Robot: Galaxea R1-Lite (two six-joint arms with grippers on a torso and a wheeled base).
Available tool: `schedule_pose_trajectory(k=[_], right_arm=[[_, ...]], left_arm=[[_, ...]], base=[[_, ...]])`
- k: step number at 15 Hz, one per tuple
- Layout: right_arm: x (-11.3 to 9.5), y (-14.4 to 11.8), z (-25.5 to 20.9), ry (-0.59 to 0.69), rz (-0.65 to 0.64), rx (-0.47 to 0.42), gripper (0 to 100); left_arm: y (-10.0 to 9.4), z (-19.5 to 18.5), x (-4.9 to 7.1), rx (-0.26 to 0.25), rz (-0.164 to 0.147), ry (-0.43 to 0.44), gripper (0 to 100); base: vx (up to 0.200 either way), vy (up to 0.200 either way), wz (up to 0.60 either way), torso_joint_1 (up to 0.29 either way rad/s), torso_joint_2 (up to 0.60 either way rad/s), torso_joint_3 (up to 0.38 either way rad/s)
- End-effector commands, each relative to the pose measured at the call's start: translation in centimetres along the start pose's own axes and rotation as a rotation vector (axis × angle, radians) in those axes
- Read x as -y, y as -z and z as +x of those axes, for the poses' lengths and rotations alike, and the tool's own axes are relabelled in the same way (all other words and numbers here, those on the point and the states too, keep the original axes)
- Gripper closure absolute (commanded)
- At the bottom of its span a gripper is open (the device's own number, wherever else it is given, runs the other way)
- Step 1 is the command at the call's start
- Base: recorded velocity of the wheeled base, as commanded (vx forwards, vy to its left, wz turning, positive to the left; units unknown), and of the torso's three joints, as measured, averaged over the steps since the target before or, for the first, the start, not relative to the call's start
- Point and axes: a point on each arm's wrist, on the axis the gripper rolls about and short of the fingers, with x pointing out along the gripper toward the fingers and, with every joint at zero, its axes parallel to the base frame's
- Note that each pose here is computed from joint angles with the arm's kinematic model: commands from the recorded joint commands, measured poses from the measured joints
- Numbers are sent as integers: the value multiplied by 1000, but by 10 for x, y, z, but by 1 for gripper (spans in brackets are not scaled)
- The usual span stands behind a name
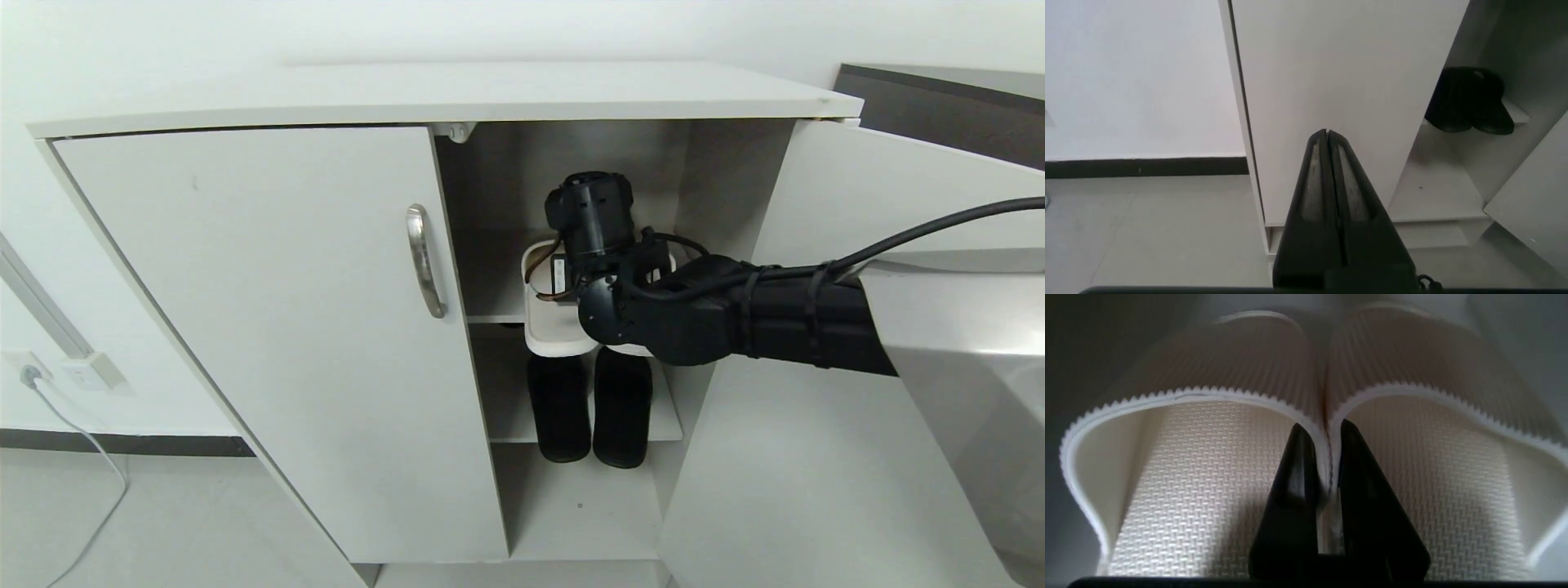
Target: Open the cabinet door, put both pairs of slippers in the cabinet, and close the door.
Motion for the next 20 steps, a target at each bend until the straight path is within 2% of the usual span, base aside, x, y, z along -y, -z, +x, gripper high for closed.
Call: schedule_pose_trajectory(k=[1, 5, 10, 20], right_arm=[[0, 8, 11, 11, -5, -8, 100], [5, 1, 15, 21, 41, 30, 100], [8, -23, -2, -1, 92, 89, 100], [8, -8, 13, 12, 68, 62, 100]], left_arm=[[0, 0, 0, -2, -1, -2, 100], [0, 0, 0, -2, -1, -2, 100], [0, 0, 0, -1, -1, -2, 100], [0, 0, 0, -2, -1, -4, 100]], base=[[0, 0, 0, 0, 0, 0], [0, 0, 0, 0, 0, 0], [0, 0, 0, 0, 0, 0], [0, 0, 0, 0, 0, 0]])
